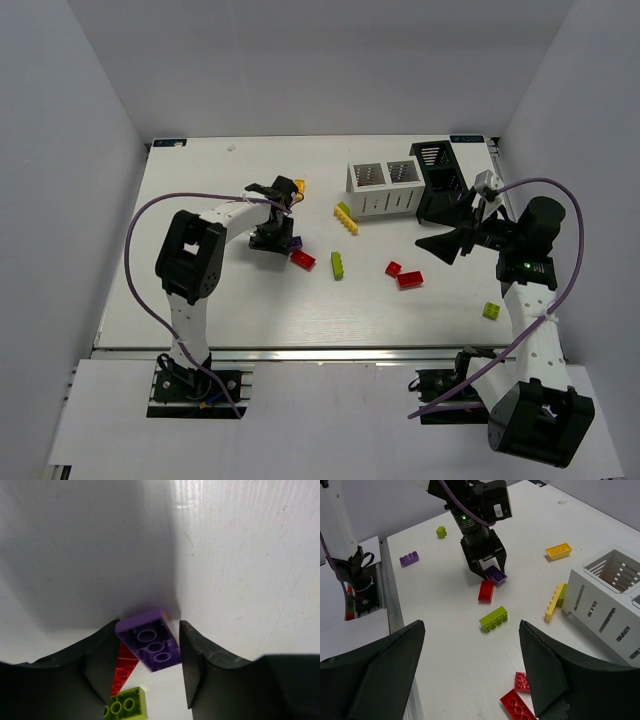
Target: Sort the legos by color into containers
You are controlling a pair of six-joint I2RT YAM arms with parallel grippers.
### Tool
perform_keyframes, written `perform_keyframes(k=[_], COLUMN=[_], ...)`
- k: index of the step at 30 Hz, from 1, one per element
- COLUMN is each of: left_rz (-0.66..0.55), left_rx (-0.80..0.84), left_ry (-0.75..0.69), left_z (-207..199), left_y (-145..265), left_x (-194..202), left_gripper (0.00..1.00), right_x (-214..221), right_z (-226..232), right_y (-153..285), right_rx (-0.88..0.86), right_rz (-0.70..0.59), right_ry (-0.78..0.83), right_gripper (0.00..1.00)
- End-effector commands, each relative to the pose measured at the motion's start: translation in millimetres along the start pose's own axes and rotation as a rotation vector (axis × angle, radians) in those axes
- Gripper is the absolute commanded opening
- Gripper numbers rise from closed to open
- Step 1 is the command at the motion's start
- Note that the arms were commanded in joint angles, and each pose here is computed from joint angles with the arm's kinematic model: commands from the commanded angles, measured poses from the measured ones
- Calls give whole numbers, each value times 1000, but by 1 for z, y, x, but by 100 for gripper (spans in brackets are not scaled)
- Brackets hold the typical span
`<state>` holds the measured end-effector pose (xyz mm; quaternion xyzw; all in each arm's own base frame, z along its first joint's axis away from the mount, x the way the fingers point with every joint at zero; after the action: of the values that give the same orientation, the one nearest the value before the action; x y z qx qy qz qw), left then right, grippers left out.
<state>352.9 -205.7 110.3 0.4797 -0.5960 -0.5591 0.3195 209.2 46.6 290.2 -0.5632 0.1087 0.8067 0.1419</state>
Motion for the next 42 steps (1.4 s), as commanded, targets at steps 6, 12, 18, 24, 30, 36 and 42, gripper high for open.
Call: perform_keyframes(k=[6, 12, 18, 24, 30, 36, 42], left_rz=[-30, -178, -369, -260, -317, -488, -599], left_rx=[48, 269, 880, 1351, 1586, 1681, 1755], left_ry=[-4, -182, -730, -1191, -1311, -1264, -1219], left_z=[-8, -36, -95, -141, -184, -200, -209], left_y=[6, 48, 137, 187, 212, 199, 191], left_x=[-5, -25, -18, 33, 76, 108, 139], left_gripper=[35, 1, 0, 0, 0, 1, 3], right_x=[-4, -3, -3, -8, -11, -11, -10], right_z=[4, 5, 3, -9, -20, -24, -26], right_y=[5, 7, 7, 10, 14, 18, 21], right_rx=[-18, -19, 42, 229, 373, 418, 431], right_rz=[-8, -9, -22, -64, -106, -122, -128], right_ry=[36, 43, 85, 76, 45, 35, 26], right_gripper=[80, 76, 7, 0, 0, 0, 0])
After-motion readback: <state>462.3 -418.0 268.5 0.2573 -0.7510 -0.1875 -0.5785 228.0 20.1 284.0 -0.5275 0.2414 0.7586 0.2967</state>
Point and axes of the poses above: each gripper's point midway between its finger pads, its own y axis back along the fingers, its own z axis along the line the jaws close on, x = y × z, the point moved 9 cm from there along y, back along the fingers, and after that the axes turned 11 degrees about -y, right-handed, at the moved point
